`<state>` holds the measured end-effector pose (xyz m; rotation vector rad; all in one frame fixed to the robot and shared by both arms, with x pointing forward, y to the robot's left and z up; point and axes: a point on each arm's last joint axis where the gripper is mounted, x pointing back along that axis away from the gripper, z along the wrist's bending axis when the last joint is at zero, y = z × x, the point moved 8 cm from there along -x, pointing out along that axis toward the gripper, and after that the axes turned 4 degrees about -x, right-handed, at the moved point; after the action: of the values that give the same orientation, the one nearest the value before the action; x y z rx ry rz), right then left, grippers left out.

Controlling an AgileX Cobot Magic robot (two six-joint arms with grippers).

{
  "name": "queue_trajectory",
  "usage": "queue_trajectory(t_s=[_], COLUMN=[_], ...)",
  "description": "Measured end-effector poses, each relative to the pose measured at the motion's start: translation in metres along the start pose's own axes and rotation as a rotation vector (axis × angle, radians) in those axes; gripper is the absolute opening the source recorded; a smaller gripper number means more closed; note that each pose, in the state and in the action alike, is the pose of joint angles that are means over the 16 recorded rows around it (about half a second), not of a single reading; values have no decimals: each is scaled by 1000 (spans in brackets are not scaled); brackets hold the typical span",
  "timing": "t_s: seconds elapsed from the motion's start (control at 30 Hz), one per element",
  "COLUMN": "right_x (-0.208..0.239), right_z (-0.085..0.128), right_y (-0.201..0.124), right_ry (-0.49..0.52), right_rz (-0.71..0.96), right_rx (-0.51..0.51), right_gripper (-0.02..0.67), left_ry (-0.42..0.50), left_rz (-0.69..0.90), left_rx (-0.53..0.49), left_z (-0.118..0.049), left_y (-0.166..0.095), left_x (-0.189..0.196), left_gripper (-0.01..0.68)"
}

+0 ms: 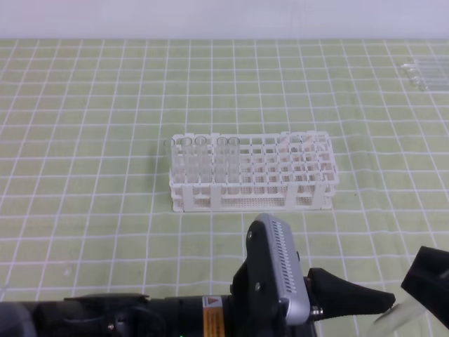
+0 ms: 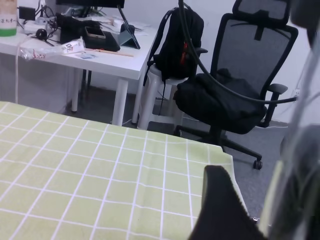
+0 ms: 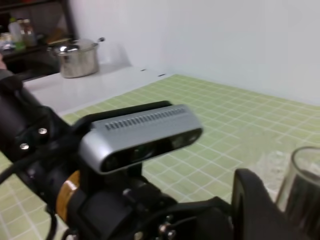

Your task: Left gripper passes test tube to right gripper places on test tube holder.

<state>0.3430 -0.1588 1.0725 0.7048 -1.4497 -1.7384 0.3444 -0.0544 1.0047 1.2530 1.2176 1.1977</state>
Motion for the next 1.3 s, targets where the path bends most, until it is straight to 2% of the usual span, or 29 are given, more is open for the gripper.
queue_trajectory(t_s=[0.3,0.63,1.1,1.3], right_x=[0,1,3,4], right_z=[-7,-18,-31,-35], right_y=[1,4,8,9], right_ry=[-42,-108,-187,-212], right_rz=[-4,-19,-37,-42], right_rx=[15,51,99,110], right_gripper=[122,122,121,121], left_ry=[64,248,527,647], left_rz=[-2,30,124,138], left_rx=[-2,-5,27,63], left_z=[15,35,20,19], left_y=[2,4,-10,-14], left_x=[18,77,165,194], left_gripper=[359,360,361,360])
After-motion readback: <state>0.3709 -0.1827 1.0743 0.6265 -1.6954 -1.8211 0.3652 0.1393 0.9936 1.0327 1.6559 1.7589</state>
